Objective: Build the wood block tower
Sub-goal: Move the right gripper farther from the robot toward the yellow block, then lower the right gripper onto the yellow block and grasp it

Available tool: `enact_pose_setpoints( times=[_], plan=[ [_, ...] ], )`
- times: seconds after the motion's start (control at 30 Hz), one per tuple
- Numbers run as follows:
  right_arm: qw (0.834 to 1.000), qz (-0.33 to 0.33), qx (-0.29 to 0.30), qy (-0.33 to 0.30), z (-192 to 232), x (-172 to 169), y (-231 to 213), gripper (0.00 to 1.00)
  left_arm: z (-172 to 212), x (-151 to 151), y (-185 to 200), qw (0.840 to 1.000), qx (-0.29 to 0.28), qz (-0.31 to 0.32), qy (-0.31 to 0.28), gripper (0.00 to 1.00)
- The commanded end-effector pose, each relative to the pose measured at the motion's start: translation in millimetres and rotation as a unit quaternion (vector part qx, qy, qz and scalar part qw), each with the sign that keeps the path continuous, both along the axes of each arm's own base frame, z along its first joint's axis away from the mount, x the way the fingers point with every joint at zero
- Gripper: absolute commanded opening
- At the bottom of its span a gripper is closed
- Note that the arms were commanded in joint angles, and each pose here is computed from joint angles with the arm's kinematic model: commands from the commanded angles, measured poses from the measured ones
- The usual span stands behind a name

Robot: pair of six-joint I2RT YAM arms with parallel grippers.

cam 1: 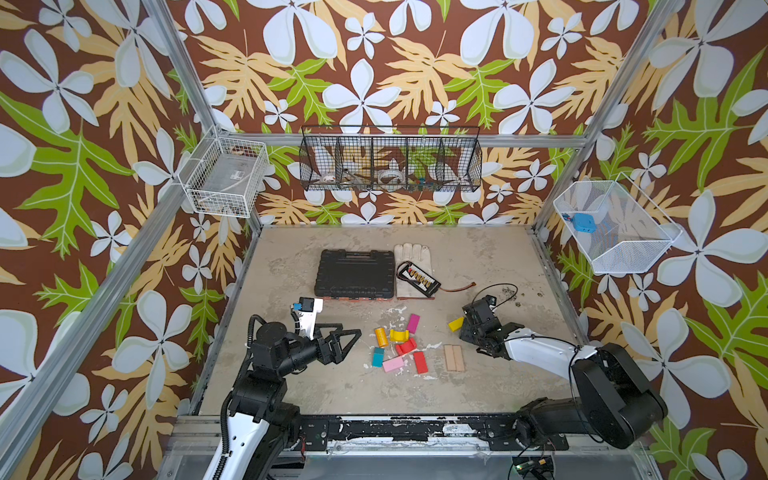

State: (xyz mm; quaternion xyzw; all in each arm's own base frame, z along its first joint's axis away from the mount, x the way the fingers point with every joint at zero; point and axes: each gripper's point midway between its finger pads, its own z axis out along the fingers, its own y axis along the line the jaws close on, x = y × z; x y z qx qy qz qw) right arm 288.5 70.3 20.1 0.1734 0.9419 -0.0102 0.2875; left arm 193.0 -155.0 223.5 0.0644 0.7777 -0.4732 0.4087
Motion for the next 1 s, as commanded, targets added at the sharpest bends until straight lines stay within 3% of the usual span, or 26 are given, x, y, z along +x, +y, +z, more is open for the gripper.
enact_pose_setpoints(
  times=[0.0, 0.4, 0.43, 0.63, 0.97],
  plan=[
    [1.0, -0.009, 0.001, 0.008, -3, -1, -4, 0.69, 6, 0, -2, 1.0, -0.003, -0.007, -0.016, 1.0],
    [1.0, -0.017, 0.001, -0.007, 20, 18, -9, 0.71, 9, -3, -1, 1.0, -0.005, -0.006, -0.025, 1.0],
    [1.0, -0.013, 0.005, -0.013, 25, 19, -7, 0.72, 9, -3, -1, 1.0, -0.005, -0.005, -0.026, 1.0],
    [0.995, 0.048, 0.048, -0.075, 51, 25, 13, 1.0, 9, -3, -1, 1.0, -0.005, -0.007, -0.026, 1.0],
    [0.987, 0.136, 0.065, -0.061, 43, 56, 51, 1.0, 8, -1, -1, 1.0, -0.004, -0.005, -0.023, 1.0]
  ],
)
